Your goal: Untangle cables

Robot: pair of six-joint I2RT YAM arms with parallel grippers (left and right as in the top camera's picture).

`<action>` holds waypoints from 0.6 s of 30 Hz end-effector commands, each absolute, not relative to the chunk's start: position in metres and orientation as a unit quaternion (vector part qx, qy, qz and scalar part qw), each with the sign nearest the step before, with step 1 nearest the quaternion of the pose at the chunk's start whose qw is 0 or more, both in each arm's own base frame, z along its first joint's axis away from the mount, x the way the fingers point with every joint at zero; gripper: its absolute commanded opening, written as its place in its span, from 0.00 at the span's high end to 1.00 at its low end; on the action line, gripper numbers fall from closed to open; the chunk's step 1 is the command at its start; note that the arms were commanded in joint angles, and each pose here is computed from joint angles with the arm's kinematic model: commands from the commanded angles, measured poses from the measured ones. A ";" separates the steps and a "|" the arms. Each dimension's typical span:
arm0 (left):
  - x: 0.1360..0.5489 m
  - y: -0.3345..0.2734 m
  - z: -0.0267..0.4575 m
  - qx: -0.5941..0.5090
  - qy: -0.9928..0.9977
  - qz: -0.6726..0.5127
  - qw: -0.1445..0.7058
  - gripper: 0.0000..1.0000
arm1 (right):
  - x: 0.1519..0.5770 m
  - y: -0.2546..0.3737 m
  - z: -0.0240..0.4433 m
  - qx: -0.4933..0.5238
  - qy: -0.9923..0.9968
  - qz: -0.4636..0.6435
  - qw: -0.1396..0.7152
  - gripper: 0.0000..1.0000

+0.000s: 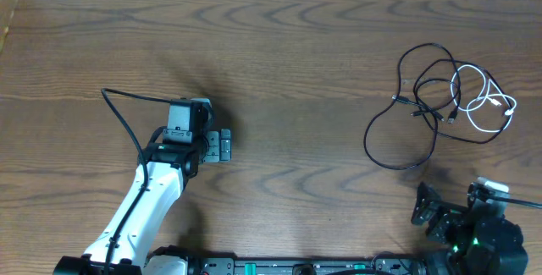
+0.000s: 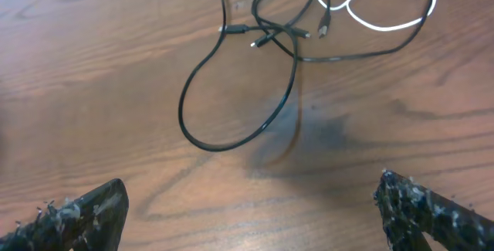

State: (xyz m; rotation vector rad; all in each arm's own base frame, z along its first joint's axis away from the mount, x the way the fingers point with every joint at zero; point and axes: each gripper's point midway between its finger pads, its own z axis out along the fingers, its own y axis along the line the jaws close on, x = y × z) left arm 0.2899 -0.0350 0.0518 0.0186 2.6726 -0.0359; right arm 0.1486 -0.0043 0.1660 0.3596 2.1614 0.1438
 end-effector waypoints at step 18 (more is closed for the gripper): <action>0.290 -0.034 0.051 0.008 0.973 -0.010 0.232 0.02 | 0.152 -0.010 0.118 0.166 0.880 0.046 0.443 0.01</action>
